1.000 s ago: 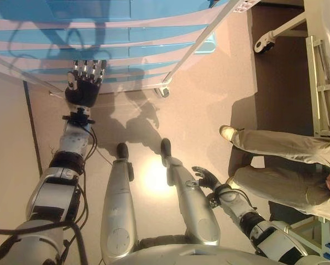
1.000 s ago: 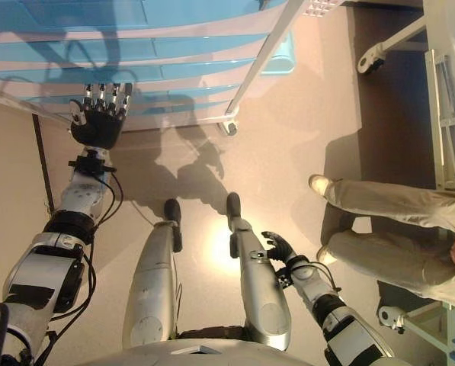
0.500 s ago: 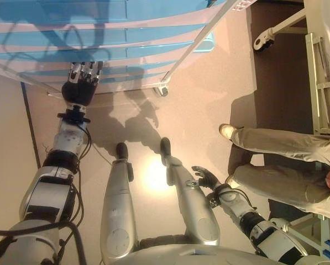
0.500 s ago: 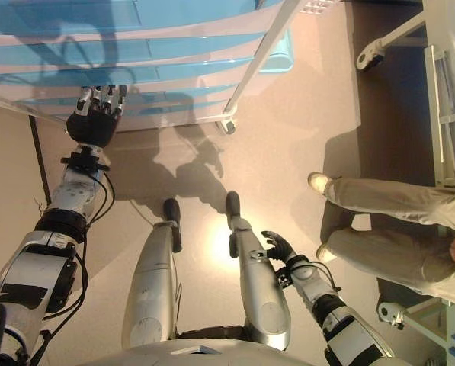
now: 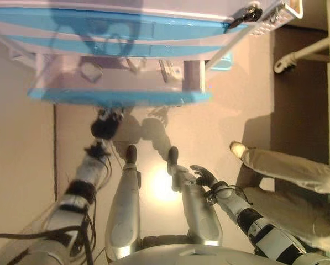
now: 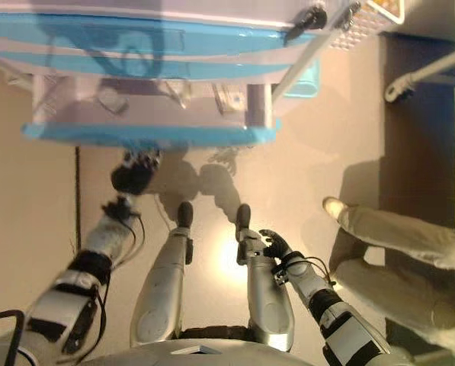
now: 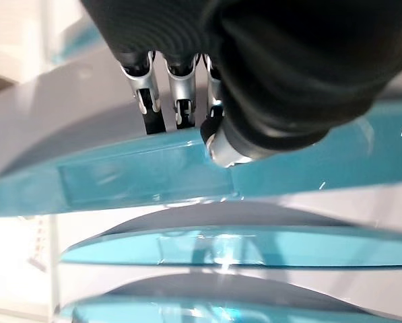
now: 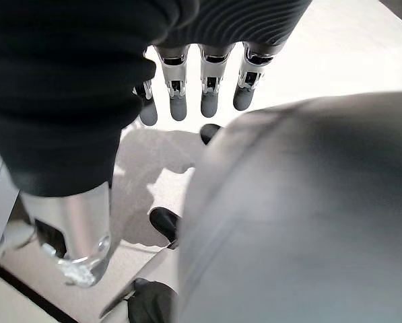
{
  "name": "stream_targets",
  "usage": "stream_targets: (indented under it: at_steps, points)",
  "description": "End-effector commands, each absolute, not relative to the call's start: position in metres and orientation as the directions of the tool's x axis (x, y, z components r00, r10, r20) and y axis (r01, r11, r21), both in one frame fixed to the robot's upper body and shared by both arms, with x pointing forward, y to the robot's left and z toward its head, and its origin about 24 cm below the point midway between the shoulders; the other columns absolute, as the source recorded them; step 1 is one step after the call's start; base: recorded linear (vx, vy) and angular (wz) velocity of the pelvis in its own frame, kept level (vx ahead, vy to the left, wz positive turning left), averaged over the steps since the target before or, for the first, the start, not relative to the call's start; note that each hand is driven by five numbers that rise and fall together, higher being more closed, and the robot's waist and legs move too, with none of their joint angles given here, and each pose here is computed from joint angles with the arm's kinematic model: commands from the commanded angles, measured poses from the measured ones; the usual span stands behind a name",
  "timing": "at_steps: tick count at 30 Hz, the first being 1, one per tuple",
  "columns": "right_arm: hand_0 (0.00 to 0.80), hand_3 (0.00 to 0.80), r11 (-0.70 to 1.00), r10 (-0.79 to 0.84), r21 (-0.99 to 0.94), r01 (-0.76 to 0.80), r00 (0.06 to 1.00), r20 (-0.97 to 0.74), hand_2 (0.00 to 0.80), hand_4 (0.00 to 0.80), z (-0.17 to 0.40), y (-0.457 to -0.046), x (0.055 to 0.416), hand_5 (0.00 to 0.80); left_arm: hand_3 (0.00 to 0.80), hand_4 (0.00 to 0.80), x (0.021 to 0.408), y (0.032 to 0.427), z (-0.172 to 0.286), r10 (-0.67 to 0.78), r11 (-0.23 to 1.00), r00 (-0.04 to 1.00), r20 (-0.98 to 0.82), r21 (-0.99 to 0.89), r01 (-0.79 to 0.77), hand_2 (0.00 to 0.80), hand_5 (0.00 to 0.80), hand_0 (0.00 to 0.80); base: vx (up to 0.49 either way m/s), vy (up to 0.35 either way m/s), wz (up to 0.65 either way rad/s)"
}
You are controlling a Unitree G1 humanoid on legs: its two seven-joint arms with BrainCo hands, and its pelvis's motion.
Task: Open the drawer and pick up the medicine
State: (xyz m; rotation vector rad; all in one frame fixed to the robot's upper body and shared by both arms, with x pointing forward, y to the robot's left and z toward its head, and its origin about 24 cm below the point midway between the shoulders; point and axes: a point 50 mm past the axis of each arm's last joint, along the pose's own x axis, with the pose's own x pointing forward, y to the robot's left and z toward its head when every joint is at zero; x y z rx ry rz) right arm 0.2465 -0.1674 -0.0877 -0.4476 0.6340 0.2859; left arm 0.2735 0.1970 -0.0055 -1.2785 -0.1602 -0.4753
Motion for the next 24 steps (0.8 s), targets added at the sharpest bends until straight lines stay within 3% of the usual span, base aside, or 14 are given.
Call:
stream_targets:
  at_steps: [1,5,8,12,15,16,17,21,24]
  points:
    - [0.0,0.0,0.865,0.0,-0.382,-0.326,0.76,-0.649,0.0,0.0,-0.092,-0.212,0.227,0.0,0.8,0.8,0.233,0.218,-0.024,-0.185,0.204,0.903,0.389,-0.883,0.422,0.8,0.8,0.8,0.007,0.005,0.73]
    - [0.0,0.0,0.876,-0.057,-0.395,-0.277,0.753,-0.655,0.0,0.0,-0.093,-0.229,0.222,0.0,0.8,0.8,0.192,0.215,-0.071,-0.216,0.218,0.972,0.094,-0.966,0.142,0.8,0.8,0.8,0.005,-0.019,0.59]
    - [0.0,0.0,0.889,-0.087,-0.385,-0.246,0.737,-0.671,0.0,0.0,-0.097,-0.24,0.215,0.0,0.8,0.8,0.162,0.221,-0.098,-0.189,0.267,0.969,-0.16,-0.958,-0.106,0.8,0.8,0.8,0.059,-0.016,0.56]
    - [0.0,0.0,0.903,-0.115,-0.368,-0.222,0.699,-0.706,0.0,0.0,-0.105,-0.254,0.198,0.0,0.8,0.8,0.109,0.234,-0.128,-0.124,0.328,0.873,-0.471,-0.85,-0.412,0.8,0.8,0.8,0.095,0.04,0.35]
    - [0.0,0.0,0.912,-0.131,-0.354,-0.209,0.668,-0.733,0.0,0.0,-0.111,-0.264,0.183,0.0,0.8,0.8,0.071,0.244,-0.142,-0.084,0.409,0.782,-0.618,-0.737,-0.538,0.8,0.8,0.8,0.138,0.122,0.14]
    - [0.0,0.0,0.913,-0.136,-0.35,-0.207,0.656,-0.743,0.0,0.0,-0.114,-0.266,0.177,0.0,0.612,0.612,0.062,0.248,-0.145,-0.062,0.453,0.748,-0.661,-0.686,-0.569,0.612,0.612,0.612,0.147,0.142,0.27]
    - [0.0,0.0,0.915,-0.142,-0.349,-0.204,0.646,-0.75,0.0,0.0,-0.116,-0.268,0.171,0.0,0.0,0.0,0.056,0.25,-0.147,-0.044,0.488,0.719,-0.694,-0.643,-0.591,0.0,0.0,0.0,0.141,0.132,0.32]
    - [0.0,0.0,0.913,-0.178,-0.359,-0.191,0.605,-0.776,0.0,0.0,-0.125,-0.273,0.153,0.0,0.0,0.0,0.042,0.257,-0.154,0.062,0.658,0.574,-0.816,-0.399,-0.638,0.0,0.0,0.0,0.132,0.119,0.14]
    - [0.0,0.0,0.891,-0.266,-0.421,-0.171,0.556,-0.787,0.0,0.0,-0.131,-0.277,0.138,0.0,0.0,0.0,0.047,0.26,-0.155,0.143,0.82,0.499,-0.855,-0.18,-0.544,0.0,0.0,0.0,0.098,0.074,0.09]
